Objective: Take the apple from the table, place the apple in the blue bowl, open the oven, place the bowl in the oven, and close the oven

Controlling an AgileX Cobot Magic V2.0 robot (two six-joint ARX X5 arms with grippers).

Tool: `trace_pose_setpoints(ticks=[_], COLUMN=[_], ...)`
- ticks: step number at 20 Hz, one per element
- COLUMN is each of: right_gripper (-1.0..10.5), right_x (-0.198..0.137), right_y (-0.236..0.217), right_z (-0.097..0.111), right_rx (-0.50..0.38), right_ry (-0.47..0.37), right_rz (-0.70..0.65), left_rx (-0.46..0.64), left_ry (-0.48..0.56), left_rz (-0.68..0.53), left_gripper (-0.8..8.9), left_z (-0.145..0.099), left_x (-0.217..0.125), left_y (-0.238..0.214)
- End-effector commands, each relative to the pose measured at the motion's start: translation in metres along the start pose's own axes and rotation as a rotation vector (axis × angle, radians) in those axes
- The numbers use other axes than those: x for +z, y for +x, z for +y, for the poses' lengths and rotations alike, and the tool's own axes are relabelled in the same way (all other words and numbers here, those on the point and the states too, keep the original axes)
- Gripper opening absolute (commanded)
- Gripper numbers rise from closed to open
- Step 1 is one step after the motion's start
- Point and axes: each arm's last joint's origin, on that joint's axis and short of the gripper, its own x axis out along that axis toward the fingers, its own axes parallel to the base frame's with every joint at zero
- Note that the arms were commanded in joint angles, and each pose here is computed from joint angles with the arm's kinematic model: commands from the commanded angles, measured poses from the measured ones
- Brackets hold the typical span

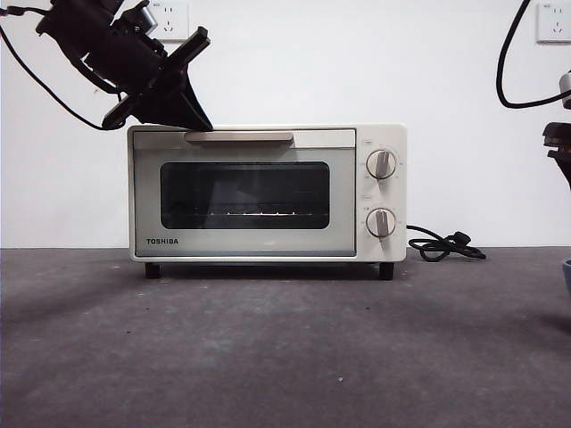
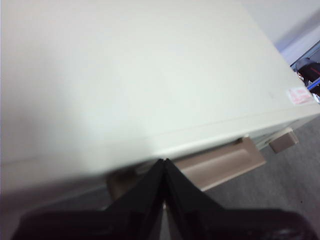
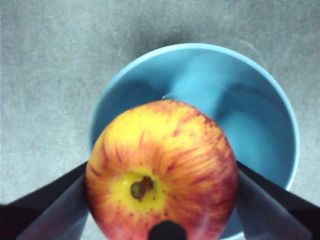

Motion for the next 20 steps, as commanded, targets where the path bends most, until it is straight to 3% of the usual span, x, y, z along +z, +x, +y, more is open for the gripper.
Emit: trace_pose_setpoints(ticks=[1, 3, 7, 9, 20], right_gripper=[0.0, 0.3, 4.4, 5.4, 5.2], right_x=[-0.004, -0.004, -0.004, -0.004, -0.016], right_y=[0.002, 0.002, 0.002, 0.002, -0.024], right_z=[-0.001, -0.001, -0.001, -0.001, -0.002], right_rx=[-0.005, -0.006, -0.006, -0.005, 0.026], right_ry=[0.01, 0.01, 0.032, 0.031, 0.03], right_rz=[0.019, 0.025, 0.024, 0.02, -0.047], left_rx=[-0.002, 0.015, 0.042, 0.052, 0.135], left_ry=[-0.001, 0.008, -0.008, -0.023, 0.062], left_rz=[0.005, 0.042, 0.124, 0.162, 0.39], left_gripper=[-0.06, -0.06, -0.06, -0.06, -0.06], left_z=[0.0, -0.002, 0.001, 0.002, 0.007], left_x=[-0.002, -0.007, -0.019, -0.024, -0.046], left_y=[0.005, 0.008, 0.016, 0.017, 0.01])
